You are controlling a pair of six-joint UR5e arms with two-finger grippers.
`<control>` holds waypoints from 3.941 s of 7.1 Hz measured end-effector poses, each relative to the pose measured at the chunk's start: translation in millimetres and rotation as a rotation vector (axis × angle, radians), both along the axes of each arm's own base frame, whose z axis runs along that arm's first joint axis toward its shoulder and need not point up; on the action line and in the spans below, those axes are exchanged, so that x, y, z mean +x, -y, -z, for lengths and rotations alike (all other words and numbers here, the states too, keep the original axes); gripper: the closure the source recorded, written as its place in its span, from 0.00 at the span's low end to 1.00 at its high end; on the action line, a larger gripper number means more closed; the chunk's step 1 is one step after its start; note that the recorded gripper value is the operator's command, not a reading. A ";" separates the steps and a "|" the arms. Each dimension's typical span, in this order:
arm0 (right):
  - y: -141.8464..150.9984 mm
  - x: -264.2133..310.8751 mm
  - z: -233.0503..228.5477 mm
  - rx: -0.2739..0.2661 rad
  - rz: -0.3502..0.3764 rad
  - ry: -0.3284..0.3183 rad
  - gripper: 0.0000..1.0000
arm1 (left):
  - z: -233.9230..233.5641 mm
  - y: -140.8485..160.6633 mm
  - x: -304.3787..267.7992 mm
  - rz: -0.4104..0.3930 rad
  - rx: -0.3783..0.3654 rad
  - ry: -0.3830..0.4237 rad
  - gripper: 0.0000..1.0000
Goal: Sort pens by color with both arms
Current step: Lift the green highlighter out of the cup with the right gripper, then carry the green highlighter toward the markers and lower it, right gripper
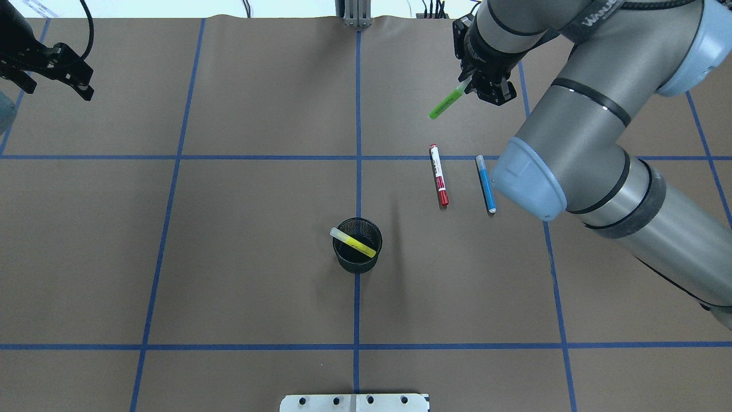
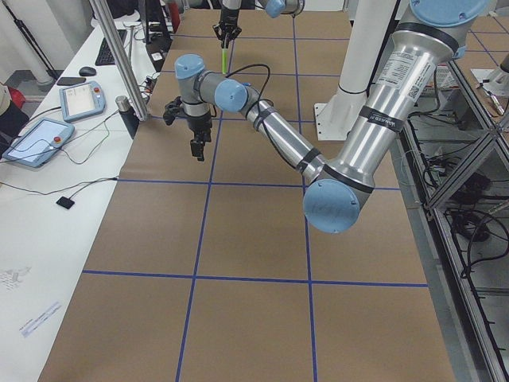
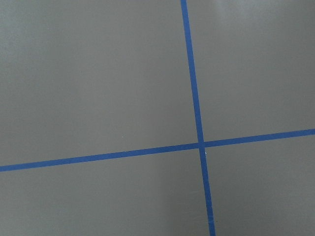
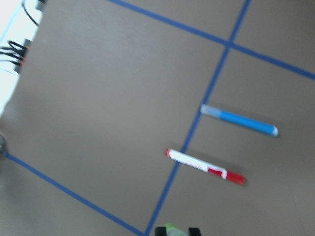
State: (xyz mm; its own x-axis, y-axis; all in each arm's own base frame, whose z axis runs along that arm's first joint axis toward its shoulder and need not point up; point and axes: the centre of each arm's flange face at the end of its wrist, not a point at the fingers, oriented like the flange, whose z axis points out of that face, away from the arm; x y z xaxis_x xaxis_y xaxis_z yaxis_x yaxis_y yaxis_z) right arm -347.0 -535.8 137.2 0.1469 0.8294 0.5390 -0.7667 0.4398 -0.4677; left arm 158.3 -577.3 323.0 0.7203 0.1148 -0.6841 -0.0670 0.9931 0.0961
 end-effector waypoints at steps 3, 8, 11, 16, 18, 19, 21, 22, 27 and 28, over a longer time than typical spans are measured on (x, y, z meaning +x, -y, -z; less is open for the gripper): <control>-4.2 -85.7 -14.1 0.212 -0.089 -0.064 0.89 | 23.8 -13.4 -7.0 0.003 -0.011 0.005 0.01; -28.6 -151.4 -47.3 0.041 -0.402 0.116 0.88 | 26.0 -17.3 -11.7 0.007 -0.012 0.003 0.01; -36.6 -158.8 -71.7 -0.009 -0.575 0.180 0.88 | 38.2 -29.7 -16.4 0.006 -0.026 0.008 0.01; -69.9 -189.0 -87.5 -0.005 -0.589 0.217 0.84 | 38.7 -31.3 -15.4 0.004 -0.033 0.011 0.01; -82.8 -200.0 -95.0 -0.025 -0.578 0.218 0.84 | 36.1 -30.8 -14.7 0.003 -0.039 0.013 0.01; -88.6 -204.3 -101.0 -0.031 -0.569 0.211 0.81 | 33.8 -30.6 -14.3 0.002 -0.043 0.015 0.01; -93.6 -207.2 -106.8 -0.035 -0.560 0.203 0.46 | 30.0 -30.5 -14.5 0.003 -0.050 0.018 0.01; -94.2 -207.1 -106.2 -0.035 -0.559 0.204 0.40 | 29.9 -30.5 -14.5 0.003 -0.050 0.018 0.01; -95.8 -204.9 -95.0 -0.035 -0.559 0.228 0.34 | 38.0 -33.6 -16.3 0.004 -0.036 0.012 0.01; -96.0 -204.9 -95.8 -0.036 -0.552 0.224 0.34 | 40.5 -35.6 -17.5 0.005 -0.030 0.010 0.01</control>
